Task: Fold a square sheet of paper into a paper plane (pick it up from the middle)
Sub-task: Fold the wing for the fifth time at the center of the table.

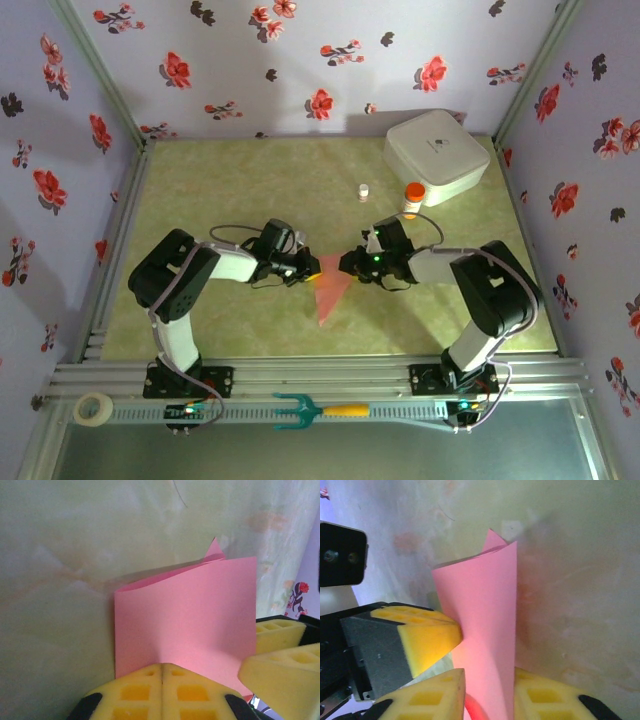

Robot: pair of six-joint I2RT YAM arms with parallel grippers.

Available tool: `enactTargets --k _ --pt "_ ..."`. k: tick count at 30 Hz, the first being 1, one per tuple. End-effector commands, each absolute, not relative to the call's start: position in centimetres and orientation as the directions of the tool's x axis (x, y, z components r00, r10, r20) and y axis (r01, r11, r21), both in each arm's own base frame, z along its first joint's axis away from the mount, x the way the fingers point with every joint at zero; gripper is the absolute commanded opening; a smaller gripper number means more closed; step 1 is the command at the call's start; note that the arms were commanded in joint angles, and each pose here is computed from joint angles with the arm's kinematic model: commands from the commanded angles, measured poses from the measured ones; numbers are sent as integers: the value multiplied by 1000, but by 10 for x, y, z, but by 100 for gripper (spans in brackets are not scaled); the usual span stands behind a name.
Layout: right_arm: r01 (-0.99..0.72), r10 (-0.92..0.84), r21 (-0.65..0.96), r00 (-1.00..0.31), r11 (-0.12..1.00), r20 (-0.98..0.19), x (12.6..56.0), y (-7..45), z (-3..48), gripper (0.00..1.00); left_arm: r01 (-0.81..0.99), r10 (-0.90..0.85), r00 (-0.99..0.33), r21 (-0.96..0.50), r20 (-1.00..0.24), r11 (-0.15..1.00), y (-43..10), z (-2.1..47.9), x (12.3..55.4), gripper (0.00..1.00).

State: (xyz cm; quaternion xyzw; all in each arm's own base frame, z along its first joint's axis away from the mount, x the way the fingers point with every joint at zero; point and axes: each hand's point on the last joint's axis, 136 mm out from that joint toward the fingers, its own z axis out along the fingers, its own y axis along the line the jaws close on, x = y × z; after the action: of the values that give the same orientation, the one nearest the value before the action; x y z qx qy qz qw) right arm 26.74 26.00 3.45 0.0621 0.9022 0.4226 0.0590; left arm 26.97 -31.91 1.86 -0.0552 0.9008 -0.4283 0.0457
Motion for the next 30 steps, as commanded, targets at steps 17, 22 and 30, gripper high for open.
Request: enactTargets --k 17,22,30 --pt "21 92 763 -994 646 -51 272 258 31 19 -65 -127 -992 -761 -23 645 -314 17 264 0" --pt "19 89 758 -995 652 -52 274 259 31 18 -65 -127 -992 -762 -23 644 -314 18 264 0" --pt "20 99 753 -993 658 -60 275 255 32 14 -65 -128 -991 -762 -24 644 -314 18 265 0"
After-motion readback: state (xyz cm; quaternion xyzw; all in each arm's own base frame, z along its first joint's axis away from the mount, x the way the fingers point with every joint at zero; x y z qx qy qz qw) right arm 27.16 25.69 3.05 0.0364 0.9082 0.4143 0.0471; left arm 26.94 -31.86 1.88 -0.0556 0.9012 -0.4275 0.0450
